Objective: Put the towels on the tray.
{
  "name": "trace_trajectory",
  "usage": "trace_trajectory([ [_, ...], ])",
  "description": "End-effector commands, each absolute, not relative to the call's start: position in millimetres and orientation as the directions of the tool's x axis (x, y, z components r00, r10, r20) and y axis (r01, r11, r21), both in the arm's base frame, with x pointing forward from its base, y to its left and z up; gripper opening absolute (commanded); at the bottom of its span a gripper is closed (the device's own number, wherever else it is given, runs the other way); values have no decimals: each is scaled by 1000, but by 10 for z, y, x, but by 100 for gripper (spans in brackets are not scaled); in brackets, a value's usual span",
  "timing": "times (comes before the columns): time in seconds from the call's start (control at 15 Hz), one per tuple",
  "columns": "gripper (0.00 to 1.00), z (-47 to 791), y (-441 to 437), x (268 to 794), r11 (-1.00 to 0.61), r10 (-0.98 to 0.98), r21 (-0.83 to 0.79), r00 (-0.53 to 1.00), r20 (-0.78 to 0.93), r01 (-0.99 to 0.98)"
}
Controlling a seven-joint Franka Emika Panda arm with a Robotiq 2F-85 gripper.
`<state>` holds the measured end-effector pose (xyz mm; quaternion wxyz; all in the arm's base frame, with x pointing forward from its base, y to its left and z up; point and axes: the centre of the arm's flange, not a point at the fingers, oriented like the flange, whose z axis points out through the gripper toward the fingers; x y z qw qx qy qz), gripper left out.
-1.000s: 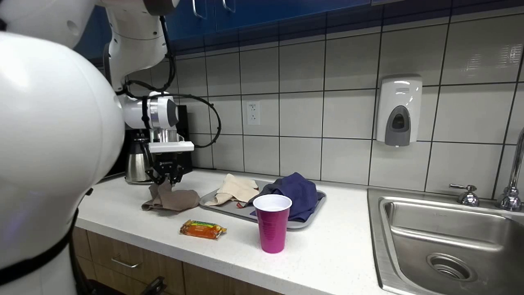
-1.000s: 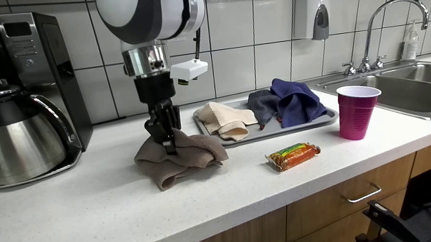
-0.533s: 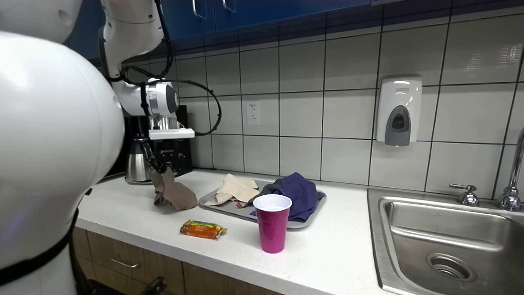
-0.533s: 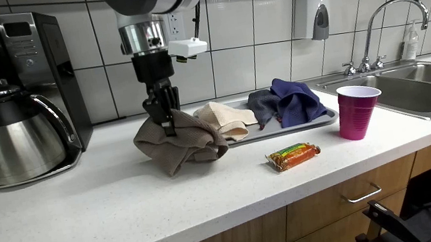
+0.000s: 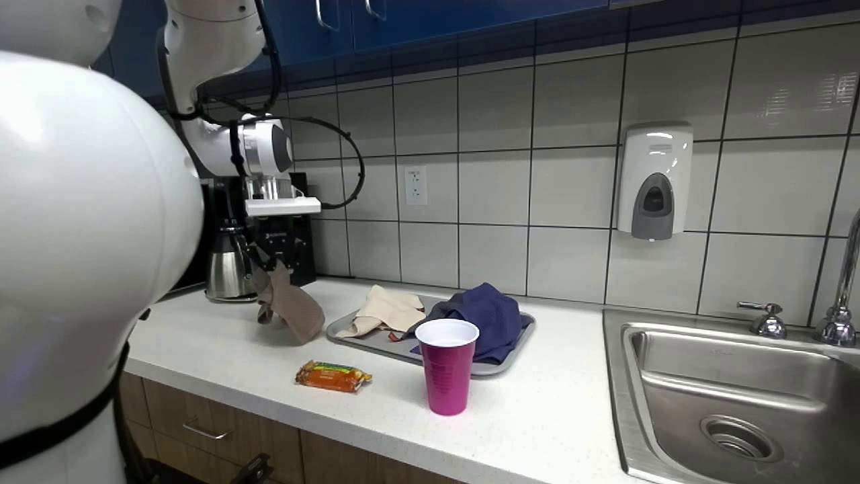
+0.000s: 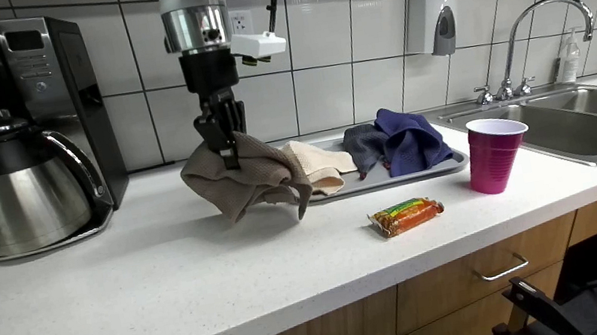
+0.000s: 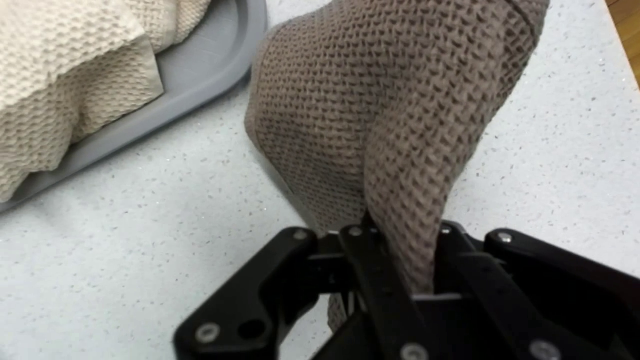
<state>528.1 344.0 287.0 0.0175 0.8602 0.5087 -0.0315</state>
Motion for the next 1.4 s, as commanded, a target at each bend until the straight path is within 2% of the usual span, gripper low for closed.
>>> trace_trajectory([
  [0.0, 3, 3083, 3281, 5303, -516, 855, 22, 516, -52, 856],
  [1.33, 3, 3173, 2136, 5908, -804, 592, 67, 806, -5, 591],
])
